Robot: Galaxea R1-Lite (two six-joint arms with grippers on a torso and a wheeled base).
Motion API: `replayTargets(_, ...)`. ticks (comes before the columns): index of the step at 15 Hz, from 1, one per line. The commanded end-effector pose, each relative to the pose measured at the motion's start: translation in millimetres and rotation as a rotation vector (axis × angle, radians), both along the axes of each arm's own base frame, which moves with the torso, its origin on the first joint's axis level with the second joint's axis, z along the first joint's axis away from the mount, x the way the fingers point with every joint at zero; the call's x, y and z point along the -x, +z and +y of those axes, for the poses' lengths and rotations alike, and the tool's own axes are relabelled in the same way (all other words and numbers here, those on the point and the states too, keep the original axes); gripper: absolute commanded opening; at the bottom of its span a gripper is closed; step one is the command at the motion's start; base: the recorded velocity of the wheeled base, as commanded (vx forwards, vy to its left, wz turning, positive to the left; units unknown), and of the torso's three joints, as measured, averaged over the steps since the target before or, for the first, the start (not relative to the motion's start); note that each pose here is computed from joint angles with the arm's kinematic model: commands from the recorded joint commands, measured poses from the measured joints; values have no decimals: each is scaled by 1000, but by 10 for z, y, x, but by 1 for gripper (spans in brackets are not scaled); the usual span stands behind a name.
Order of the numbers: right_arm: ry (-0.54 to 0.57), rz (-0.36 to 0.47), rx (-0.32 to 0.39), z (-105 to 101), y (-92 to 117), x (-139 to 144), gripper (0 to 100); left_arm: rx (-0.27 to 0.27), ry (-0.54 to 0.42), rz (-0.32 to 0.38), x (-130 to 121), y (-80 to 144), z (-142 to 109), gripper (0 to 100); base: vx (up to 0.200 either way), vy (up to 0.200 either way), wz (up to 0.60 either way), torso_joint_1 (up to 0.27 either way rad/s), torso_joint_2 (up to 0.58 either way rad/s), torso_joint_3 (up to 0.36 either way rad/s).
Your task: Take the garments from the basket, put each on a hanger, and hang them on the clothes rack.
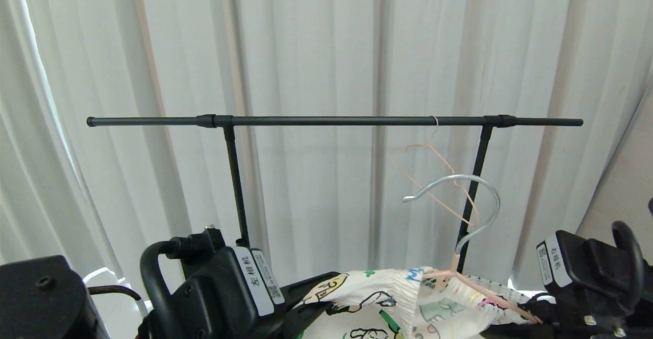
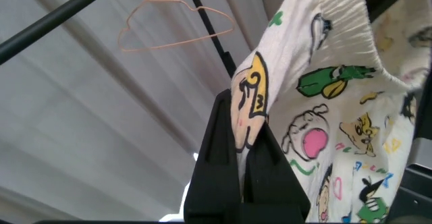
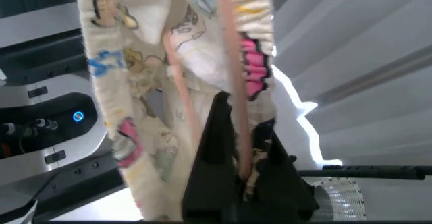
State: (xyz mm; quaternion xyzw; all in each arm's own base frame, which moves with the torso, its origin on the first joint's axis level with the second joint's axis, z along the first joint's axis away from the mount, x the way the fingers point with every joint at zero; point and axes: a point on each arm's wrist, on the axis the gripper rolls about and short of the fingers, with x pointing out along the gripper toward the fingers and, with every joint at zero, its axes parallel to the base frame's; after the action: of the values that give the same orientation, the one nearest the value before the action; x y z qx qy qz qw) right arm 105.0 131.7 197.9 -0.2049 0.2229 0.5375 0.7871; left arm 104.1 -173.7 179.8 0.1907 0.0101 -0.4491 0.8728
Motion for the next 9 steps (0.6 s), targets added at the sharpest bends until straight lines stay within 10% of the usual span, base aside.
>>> replayTargets(1,1,-4,-4,-10,10,9,0,0,5,0,-1,-2,2,0,0,0,0,0,0,0)
replayTargets(2,2,-11,-11,-24,25,21,0,-2,7,-2,-1,-1,2,0,0,0,0,0,0,0)
replayTargets(3,2,-12,-12,-29,26,26,0,-4,10,-3,-3,-5,0,100,0,0,0,0,0,0)
replayTargets(9,-57,-28,-50,-151,84,88,0,-5,52,-5,5,-21,80,100,0,0,0,0,0,0)
